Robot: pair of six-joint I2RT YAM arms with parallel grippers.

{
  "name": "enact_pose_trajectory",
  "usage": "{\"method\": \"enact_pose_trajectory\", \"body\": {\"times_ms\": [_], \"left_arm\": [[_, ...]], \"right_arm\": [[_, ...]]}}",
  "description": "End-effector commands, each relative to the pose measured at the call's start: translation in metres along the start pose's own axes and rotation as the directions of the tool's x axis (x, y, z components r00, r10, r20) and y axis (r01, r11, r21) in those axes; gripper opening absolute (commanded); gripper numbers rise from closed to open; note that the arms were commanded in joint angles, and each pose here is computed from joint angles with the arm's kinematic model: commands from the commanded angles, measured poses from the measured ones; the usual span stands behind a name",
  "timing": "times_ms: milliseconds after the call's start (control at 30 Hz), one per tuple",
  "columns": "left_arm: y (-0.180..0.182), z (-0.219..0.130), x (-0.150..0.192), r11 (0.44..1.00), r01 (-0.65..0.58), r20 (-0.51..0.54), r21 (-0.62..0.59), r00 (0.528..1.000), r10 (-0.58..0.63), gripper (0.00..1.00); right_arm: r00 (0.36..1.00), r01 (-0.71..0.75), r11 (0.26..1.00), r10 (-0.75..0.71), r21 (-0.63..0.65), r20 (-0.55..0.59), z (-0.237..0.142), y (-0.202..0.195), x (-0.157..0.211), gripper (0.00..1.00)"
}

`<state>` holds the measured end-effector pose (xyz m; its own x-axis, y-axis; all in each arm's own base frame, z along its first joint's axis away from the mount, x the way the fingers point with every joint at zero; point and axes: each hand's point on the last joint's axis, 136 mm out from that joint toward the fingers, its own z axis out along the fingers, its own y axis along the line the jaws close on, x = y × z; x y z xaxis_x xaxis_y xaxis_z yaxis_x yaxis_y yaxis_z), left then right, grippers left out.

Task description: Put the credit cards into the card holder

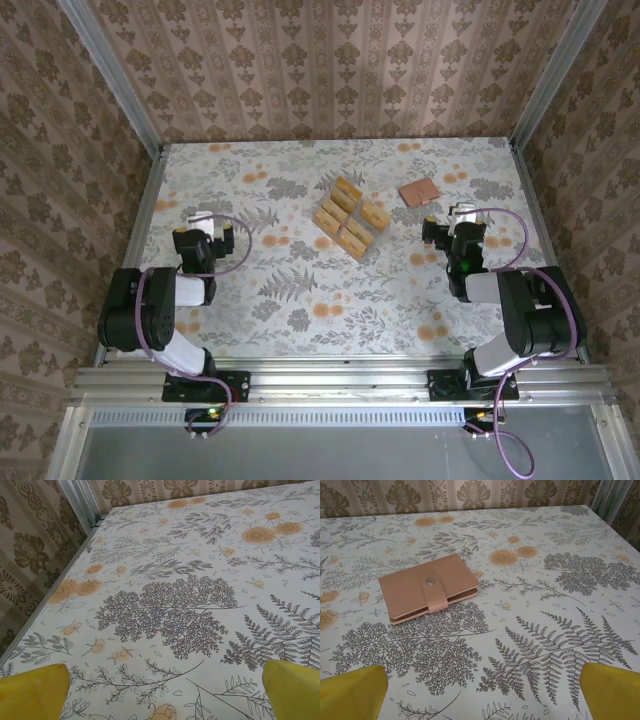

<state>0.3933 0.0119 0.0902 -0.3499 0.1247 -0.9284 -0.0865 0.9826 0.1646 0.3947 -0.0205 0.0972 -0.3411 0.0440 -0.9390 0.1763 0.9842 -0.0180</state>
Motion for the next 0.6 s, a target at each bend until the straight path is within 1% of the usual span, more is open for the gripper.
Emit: {"method": "enact_pose_trajectory", "body": {"times_ms": [0, 567], "left_arm": [[0.0007, 0.0012, -0.0087, 1.0, 0.028, 0.028, 0.006, 0.999, -0.029, 1.0], [0.0014, 0.0028, -0.0079, 0.999, 0.038, 0.02, 0.015, 0.999, -0.038, 1.0]], "right_arm": [[1.0, 0.001, 1.0, -0.001, -0.011, 0.015, 0.0006, 0.0029, -0.0027, 1.0], [1.0, -0.002, 1.0, 0.002, -0.013, 0.008, 0.0025, 0.003, -0.0025, 1.0]]}}
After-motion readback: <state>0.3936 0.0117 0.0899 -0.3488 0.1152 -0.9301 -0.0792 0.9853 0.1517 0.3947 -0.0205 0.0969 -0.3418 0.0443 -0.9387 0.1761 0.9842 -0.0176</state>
